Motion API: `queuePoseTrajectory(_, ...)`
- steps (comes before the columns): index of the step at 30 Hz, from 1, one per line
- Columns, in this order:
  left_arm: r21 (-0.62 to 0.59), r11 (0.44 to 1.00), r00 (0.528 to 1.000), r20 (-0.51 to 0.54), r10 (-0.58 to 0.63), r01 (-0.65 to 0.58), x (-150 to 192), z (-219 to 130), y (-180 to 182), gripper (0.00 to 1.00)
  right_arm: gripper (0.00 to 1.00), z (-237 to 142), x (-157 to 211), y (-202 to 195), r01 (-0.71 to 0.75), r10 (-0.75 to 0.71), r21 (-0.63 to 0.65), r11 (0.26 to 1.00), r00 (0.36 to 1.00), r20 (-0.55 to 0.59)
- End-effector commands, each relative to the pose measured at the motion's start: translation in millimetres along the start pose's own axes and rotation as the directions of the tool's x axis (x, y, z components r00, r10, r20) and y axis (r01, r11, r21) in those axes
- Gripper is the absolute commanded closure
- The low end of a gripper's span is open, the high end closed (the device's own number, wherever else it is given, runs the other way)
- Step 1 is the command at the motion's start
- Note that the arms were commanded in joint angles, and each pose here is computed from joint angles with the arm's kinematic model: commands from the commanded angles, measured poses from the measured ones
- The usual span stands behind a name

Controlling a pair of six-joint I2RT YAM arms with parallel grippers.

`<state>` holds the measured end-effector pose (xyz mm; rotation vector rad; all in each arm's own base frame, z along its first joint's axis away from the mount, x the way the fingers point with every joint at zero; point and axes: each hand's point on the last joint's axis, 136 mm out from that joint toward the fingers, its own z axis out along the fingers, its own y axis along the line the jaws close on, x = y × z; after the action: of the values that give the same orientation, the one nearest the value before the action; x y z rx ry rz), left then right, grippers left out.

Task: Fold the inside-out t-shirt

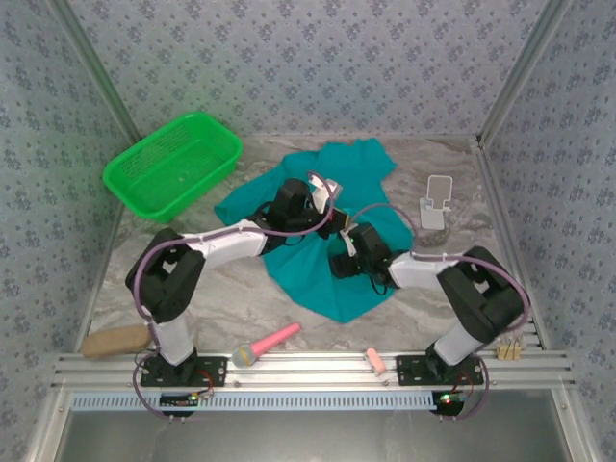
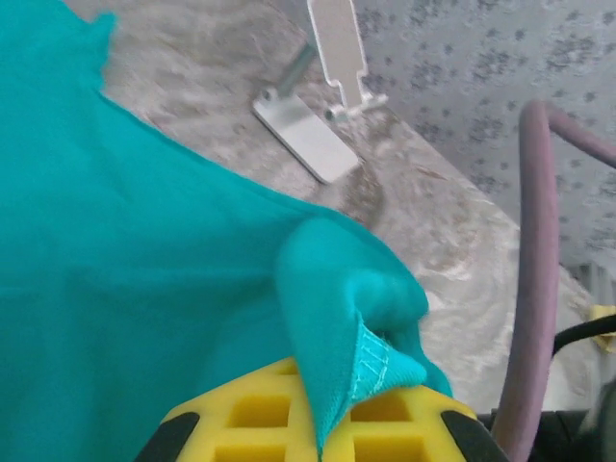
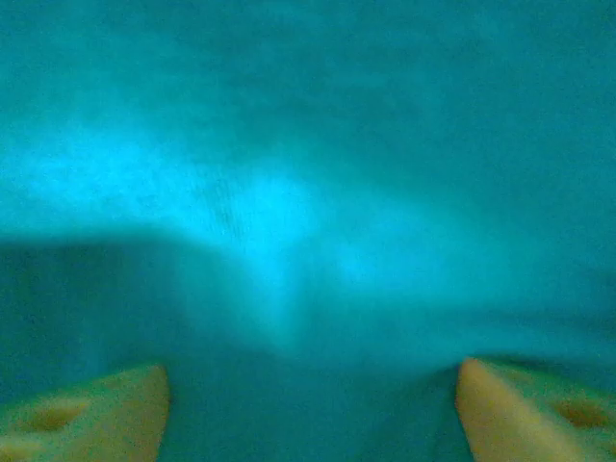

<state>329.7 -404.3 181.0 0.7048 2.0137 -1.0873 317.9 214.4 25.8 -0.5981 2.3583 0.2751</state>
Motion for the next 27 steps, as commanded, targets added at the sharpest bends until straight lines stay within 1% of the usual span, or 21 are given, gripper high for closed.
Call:
queuePoseTrajectory(1,0.127,0.989,0.997,0.037,0.067,-0.071,-31,-19,-47,1.0,0.34,19,-13,4,0.038,-0.037,-0.026,0.999,0.998,0.041)
queuePoseTrajectory(2,0.11,0.991,0.997,0.047,0.066,-0.071,-37,-23,-42,1.0,0.58,19,-9,7,0.047,-0.045,-0.044,0.998,0.998,0.037)
queuePoseTrajectory(3,0.086,0.994,0.996,0.055,0.065,-0.07,-42,-27,-36,1.0,0.77,17,-8,6,0.047,-0.046,-0.039,0.998,0.998,0.037)
queuePoseTrajectory(4,0.05,0.996,0.996,0.065,0.066,-0.069,-49,-33,-26,1.0,0.89,13,-8,5,0.052,-0.051,-0.043,0.998,0.998,0.04)
queuePoseTrajectory(5,0.001,0.998,0.995,0.075,0.065,-0.066,-57,-39,-14,1.0,0.97,6,-11,5,0.058,-0.055,-0.058,0.997,0.997,0.053)
queuePoseTrajectory(6,-0.044,0.997,0.994,0.086,0.068,-0.064,-65,-46,-3,1.0,1.0,-1,-14,3,0.063,-0.059,-0.066,0.996,0.996,0.062)
queuePoseTrajectory(8,-0.197,0.978,0.991,0.105,0.086,-0.064,-80,-65,32,1.0,1.0,-29,-35,9,0.122,-0.107,-0.105,0.987,0.984,0.143)
queuePoseTrajectory(10,-0.37,0.929,0.99,0.118,0.079,-0.03,-90,-87,74,1.0,1.0,-64,-60,16,0.21,-0.174,-0.129,0.969,0.953,0.249)
queuePoseTrajectory(11,-0.447,0.895,0.991,0.125,0.05,0.012,-93,-100,98,1.0,1.0,-84,-74,18,0.25,-0.199,-0.133,0.959,0.929,0.314)
queuePoseTrajectory(13,-0.548,0.828,0.988,0.152,-0.037,0.115,-89,-122,143,1.0,1.0,-117,-97,8,0.266,-0.207,-0.091,0.96,0.888,0.411)
queuePoseTrajectory(15,-0.607,0.766,0.976,0.166,-0.139,0.212,-71,-137,186,1.0,1.0,-139,-110,-11,0.245,-0.191,-0.053,0.968,0.857,0.479)
queuePoseTrajectory(16,-0.639,0.723,0.965,0.168,-0.201,0.262,-57,-144,207,1.0,1.0,-144,-112,-25,0.212,-0.174,-0.025,0.977,0.856,0.487)
queuePoseTrajectory(17,-0.66,0.69,0.953,0.162,-0.256,0.297,-40,-149,222,1.0,1.0,-143,-109,-39,0.159,-0.139,-0.003,0.987,0.871,0.472)
queuePoseTrajectory(18,-0.665,0.673,0.942,0.157,-0.297,0.324,-26,-150,230,1.0,1.0,-140,-103,-49,0.11,-0.1,0.003,0.994,0.89,0.444)
queuePoseTrajectory(20,-0.663,0.662,0.926,0.138,-0.351,0.349,7,-149,237,1.0,1.0,-123,-76,-60,0.032,-0.039,0.024,0.999,0.937,0.347)
queuePoseTrajectory(22,-0.68,0.64,0.914,0.118,-0.388,0.359,39,-151,237,1.0,1.0,-107,-46,-62,-0.031,0.021,0.034,0.999,0.962,0.271)
queuePoseTrajectory(23,-0.692,0.629,0.909,0.1,-0.404,0.356,56,-153,237,0.96,1.0,-109,-41,-54,0.001,-0.004,0.014,1.0,0.971,0.238)
queuePoseTrajectory(24,-0.703,0.619,0.904,0.082,-0.42,0.351,68,-153,239,0.89,1.0,-111,-41,-45,0.046,-0.05,0.021,0.999,0.97,0.237)
queuePoseTrajectory(25,-0.705,0.622,0.897,0.046,-0.44,0.341,80,-151,239,0.8,0.99,-110,-37,-40,0.077,-0.084,0.039,0.996,0.972,0.219)
queuePoseTrajectory(26,-0.7,0.63,0.886,0.009,-0.463,0.336,87,-148,237,0.7,0.93,-110,-35,-39,0.076,-0.082,0.038,0.996,0.976,0.203)
queuePoseTrajectory(27,-0.682,0.652,0.882,-0.022,-0.471,0.331,89,-143,233,0.65,0.85,-109,-32,-38,0.07,-0.073,0.023,0.997,0.979,0.19)
